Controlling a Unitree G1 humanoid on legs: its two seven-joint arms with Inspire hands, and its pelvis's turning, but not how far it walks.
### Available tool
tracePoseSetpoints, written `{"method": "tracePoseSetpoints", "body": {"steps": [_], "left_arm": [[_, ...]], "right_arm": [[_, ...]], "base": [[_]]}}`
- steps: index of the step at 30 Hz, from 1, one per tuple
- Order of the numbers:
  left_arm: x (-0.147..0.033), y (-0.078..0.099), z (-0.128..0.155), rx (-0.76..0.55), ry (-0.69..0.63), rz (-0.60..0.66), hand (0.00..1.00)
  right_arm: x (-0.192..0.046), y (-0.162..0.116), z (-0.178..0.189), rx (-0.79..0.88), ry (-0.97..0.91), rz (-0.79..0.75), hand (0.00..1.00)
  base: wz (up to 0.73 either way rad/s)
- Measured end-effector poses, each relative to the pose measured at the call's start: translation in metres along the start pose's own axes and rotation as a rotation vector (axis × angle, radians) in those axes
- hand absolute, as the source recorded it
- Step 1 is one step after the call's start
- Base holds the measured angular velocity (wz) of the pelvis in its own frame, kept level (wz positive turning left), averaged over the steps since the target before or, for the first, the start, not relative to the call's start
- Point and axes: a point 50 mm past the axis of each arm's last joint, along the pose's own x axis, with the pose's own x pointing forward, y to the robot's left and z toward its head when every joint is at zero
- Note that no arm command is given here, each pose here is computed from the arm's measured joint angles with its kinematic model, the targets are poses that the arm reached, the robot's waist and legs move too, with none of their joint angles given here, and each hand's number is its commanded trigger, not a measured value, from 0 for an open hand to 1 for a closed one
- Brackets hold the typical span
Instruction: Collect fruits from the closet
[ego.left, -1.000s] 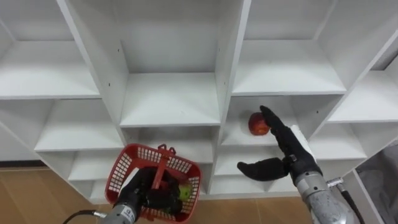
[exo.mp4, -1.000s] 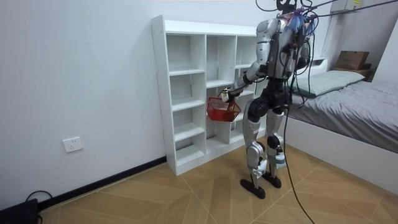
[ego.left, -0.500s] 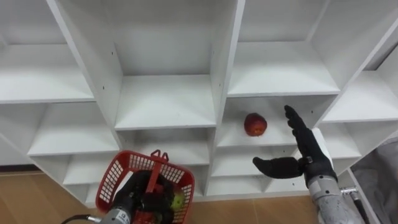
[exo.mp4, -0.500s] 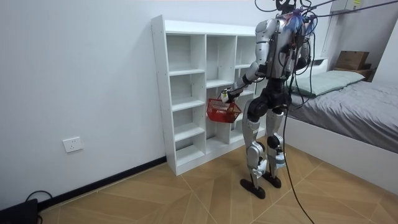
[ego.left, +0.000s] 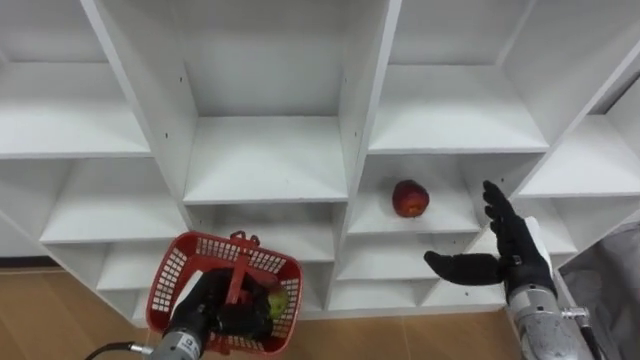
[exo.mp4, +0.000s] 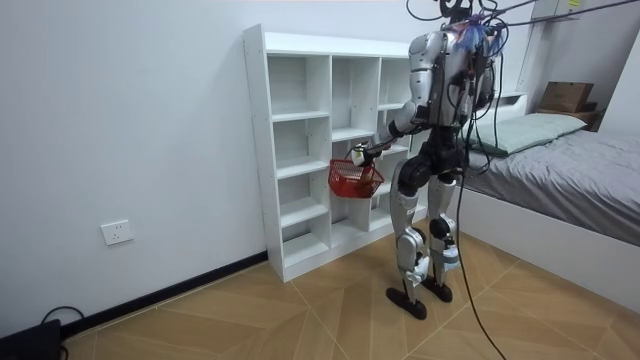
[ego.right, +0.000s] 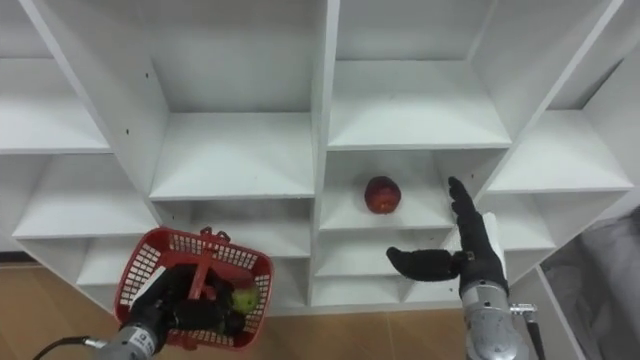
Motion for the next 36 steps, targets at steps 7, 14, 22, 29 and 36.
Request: {"method": "tracePoseSetpoints", "body": {"steps": [7, 14, 22, 29, 36], "left_arm": [[0.0, 0.0, 0.001, 0.0, -0.005, -0.005, 1.0], [0.001, 0.004, 0.001, 0.012, 0.001, -0.002, 1.0], [0.01, 0.002, 0.001, 0.025, 0.028, -0.041, 1.0], [0.013, 0.0, -0.002, 0.025, 0.056, -0.07, 1.0], [0.016, 0.001, -0.003, 0.026, 0.07, -0.071, 1.0]], "right_arm": [[0.015, -0.003, 0.009, 0.001, -0.009, -0.004, 0.0], [0.051, -0.014, 0.03, -0.002, -0.002, -0.039, 0.0], [0.067, -0.018, 0.043, -0.025, 0.005, -0.053, 0.0], [0.071, -0.025, 0.044, -0.047, 0.027, -0.076, 0.0], [0.079, -0.032, 0.064, -0.054, -0.027, -0.109, 0.0]], "base": [[0.04], [0.16], [0.15], [0.1], [0.03]]}}
